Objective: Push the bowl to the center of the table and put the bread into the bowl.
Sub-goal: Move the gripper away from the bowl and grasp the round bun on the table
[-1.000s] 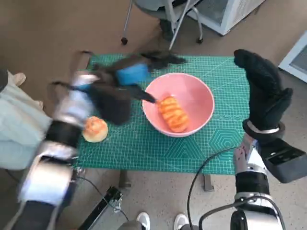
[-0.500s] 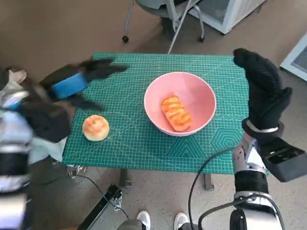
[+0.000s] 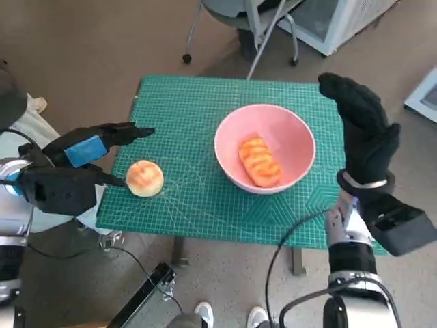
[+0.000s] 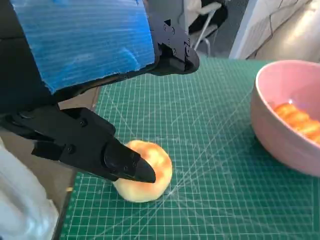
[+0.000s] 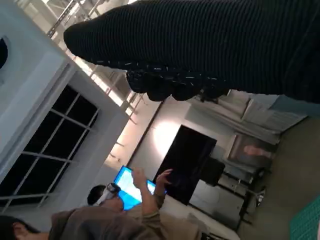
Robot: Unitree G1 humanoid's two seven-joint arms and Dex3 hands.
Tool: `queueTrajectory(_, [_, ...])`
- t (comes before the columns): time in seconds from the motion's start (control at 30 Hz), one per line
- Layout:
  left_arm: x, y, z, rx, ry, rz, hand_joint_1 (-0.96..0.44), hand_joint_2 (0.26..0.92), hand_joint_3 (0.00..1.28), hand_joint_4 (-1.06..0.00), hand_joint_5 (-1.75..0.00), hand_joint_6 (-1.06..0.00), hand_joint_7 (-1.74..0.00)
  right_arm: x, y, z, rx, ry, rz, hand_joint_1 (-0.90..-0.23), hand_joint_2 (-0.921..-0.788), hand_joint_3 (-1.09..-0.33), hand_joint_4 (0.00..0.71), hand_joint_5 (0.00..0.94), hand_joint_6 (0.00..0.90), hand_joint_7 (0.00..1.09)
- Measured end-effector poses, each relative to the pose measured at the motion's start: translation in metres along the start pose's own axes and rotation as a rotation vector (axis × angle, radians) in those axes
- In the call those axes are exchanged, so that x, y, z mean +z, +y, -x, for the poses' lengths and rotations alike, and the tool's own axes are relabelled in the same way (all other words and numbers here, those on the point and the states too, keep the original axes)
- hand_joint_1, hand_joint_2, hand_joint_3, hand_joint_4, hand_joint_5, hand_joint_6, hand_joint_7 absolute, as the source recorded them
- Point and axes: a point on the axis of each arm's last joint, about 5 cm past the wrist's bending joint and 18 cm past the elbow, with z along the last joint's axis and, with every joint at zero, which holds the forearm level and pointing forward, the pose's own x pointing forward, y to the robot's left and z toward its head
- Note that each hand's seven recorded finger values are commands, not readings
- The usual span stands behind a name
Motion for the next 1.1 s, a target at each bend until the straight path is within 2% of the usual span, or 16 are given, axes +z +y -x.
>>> queueTrajectory(0.23, [-0.002,-0.012,-0.01,-0.046,0.061,-0.012,-0.13,0.773,0.0,-0.21,0.0,-0.34,-0.02,-0.001,-0.001,0.0012,0.003,-0.002,-0.015,-0.549,-0.921,-0.703,0.335,0.0,0.023,0.79])
queueTrajectory(0.5, [-0.013,-0.033,-0.028,-0.13,0.156,-0.01,-0.15,0.775,0.0,-0.2,0.0,-0.33,-0.01,-0.001,-0.002,0.0019,0.012,-0.001,-0.023,-0.553,-0.921,-0.701,0.335,0.0,0.026,0.78])
queueTrajectory(0.83, [-0.027,-0.057,-0.053,-0.215,0.278,-0.039,-0.14,0.787,0.01,-0.24,-0.01,-0.36,-0.02,-0.001,-0.002,0.0023,0.002,-0.004,-0.027,-0.562,-0.921,-0.7,0.335,0.0,0.025,0.78])
queueTrajectory(1.1, [-0.024,-0.057,-0.07,-0.245,0.352,-0.094,-0.08,0.839,0.02,-0.39,-0.04,-0.52,-0.07,0.0,-0.003,0.0014,0.001,-0.012,-0.022,-0.569,-0.921,-0.7,0.335,0.0,0.024,0.78])
